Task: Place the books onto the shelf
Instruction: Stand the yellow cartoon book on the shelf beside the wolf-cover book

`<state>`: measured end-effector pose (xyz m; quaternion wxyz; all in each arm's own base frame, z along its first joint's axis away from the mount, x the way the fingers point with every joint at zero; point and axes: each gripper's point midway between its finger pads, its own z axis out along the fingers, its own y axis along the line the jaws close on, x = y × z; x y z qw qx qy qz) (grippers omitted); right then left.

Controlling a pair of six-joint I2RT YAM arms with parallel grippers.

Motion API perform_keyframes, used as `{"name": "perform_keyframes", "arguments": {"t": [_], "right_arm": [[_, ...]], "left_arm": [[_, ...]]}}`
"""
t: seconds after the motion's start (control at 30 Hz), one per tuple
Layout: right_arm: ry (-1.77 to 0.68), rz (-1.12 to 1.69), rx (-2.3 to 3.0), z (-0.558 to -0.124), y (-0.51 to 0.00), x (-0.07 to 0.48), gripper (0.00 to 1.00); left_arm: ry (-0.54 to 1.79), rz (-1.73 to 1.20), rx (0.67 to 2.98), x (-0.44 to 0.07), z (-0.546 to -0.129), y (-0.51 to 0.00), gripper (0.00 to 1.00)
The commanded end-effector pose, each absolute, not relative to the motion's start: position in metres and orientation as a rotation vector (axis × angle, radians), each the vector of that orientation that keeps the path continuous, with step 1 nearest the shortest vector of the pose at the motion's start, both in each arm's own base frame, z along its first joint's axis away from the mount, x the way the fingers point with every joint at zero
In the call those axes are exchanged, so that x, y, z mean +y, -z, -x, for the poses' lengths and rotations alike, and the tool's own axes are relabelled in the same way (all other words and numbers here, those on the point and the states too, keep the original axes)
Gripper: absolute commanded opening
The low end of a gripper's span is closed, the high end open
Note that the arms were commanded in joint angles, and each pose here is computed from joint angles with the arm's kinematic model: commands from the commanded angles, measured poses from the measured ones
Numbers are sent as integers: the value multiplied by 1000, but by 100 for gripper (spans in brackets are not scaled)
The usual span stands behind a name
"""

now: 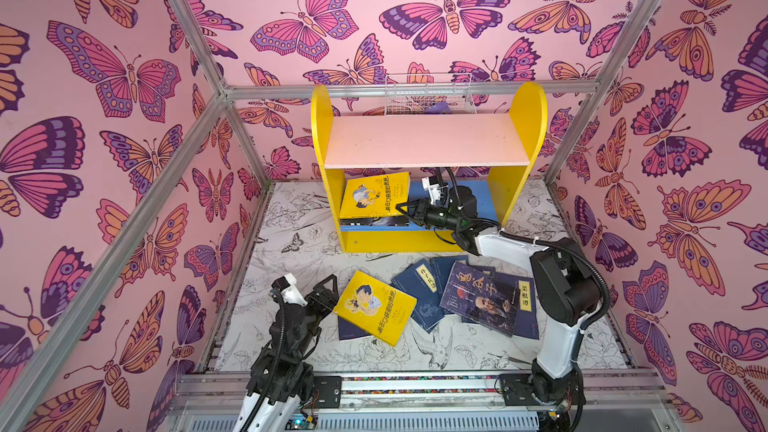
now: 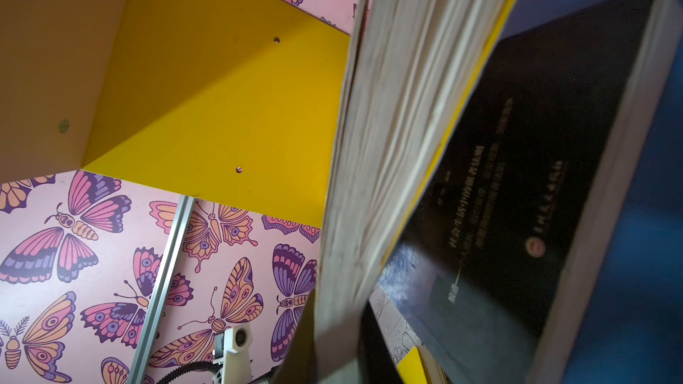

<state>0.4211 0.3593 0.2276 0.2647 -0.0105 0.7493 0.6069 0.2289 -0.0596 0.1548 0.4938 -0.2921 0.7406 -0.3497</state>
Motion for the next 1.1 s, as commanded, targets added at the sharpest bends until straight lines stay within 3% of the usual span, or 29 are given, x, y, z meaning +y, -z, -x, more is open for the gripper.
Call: {"name": "perform_keyframes", "arguments": {"t": [0.0, 1.07], "right_arm": [[-1739, 171, 1983, -404, -255, 375, 0], [-1711, 192, 2109, -393, -234, 374, 0]], "left_arm": [[860, 706, 1808, -62, -227, -153, 73], [879, 723, 1815, -64, -227, -149, 74]]}}
